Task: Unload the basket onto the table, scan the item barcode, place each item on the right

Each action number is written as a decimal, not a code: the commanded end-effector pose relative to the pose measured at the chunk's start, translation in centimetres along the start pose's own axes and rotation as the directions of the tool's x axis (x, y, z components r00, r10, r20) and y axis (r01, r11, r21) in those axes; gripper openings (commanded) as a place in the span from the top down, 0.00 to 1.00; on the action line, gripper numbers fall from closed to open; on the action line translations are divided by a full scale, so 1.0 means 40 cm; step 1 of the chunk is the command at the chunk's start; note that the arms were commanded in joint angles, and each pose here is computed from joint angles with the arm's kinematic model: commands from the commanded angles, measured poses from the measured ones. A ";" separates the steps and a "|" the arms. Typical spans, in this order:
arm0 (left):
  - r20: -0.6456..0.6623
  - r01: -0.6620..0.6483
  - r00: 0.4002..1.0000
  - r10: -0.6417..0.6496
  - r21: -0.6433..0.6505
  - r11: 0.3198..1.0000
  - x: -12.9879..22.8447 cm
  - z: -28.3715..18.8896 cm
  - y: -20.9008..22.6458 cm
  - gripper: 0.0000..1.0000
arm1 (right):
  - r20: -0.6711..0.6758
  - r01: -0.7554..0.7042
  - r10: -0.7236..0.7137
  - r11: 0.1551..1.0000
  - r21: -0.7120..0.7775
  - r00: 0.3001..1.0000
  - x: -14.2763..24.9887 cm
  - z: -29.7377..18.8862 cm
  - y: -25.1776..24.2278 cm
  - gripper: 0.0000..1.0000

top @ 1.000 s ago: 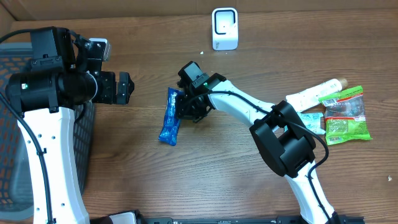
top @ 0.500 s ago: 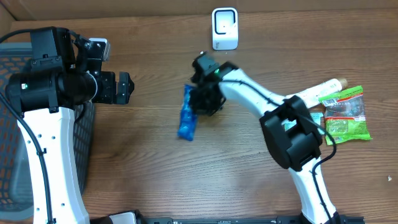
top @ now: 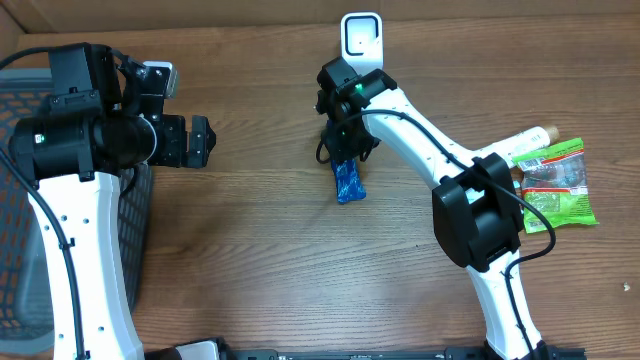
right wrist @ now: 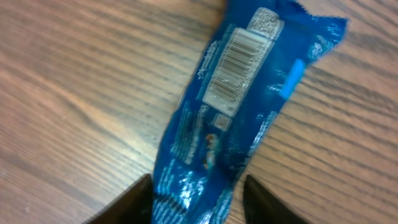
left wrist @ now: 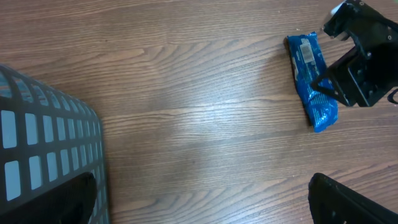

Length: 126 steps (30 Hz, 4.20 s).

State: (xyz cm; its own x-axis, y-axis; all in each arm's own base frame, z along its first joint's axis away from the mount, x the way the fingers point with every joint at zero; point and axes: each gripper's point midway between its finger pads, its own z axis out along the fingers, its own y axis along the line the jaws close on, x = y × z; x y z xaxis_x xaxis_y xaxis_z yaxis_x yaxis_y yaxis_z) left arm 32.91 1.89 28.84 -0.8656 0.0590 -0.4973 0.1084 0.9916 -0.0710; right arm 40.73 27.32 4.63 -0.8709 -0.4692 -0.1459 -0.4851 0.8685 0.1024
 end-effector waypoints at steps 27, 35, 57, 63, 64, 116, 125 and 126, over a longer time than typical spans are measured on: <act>0.006 -0.005 1.000 0.005 0.007 1.000 -0.006 0.001 -0.002 0.00 | 0.004 -0.286 0.397 0.668 -0.687 0.918 -0.079 0.020 -0.139 0.38; 0.005 -0.005 1.000 0.005 0.007 1.000 -0.006 0.001 -0.002 0.00 | -0.050 -0.364 0.462 0.625 -0.691 0.886 -0.076 0.097 -0.144 0.52; 0.001 -0.005 1.000 0.005 0.009 1.000 -0.006 0.005 -0.002 0.00 | -0.061 -0.326 0.412 0.613 -0.719 0.909 -0.075 0.125 -0.070 0.56; 0.001 -0.003 1.000 0.003 0.008 1.000 -0.006 0.005 -0.001 0.00 | -0.080 -0.341 0.414 0.609 -0.716 0.907 -0.066 0.144 -0.071 0.60; 0.001 -0.003 1.000 0.003 0.008 1.000 -0.006 0.005 -0.001 0.00 | -0.080 -0.342 0.415 0.608 -0.716 0.906 -0.067 0.144 -0.074 0.61; 0.002 -0.004 1.000 0.004 0.008 1.000 -0.006 0.005 -0.001 0.00 | 0.399 -0.314 0.082 0.767 0.560 0.913 -0.030 -0.126 -0.044 0.44; 0.001 -0.004 1.000 0.004 0.008 1.000 -0.006 0.005 -0.002 0.00 | 0.299 -0.264 0.155 0.891 0.368 0.941 -0.038 -0.102 -0.019 0.32; 0.001 -0.004 1.000 0.004 0.008 1.000 -0.006 0.005 -0.002 0.00 | 0.285 -0.258 0.164 0.906 0.336 0.944 -0.044 -0.106 -0.034 0.33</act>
State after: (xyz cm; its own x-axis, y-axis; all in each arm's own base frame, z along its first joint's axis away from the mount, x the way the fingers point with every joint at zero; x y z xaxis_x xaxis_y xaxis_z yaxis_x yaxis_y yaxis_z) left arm 32.94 1.89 28.79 -0.8664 0.0585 -0.4959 0.1079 0.9916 -0.0716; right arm 40.00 27.05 5.71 -0.8728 -0.3166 -0.3714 -0.1903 0.9215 -0.3384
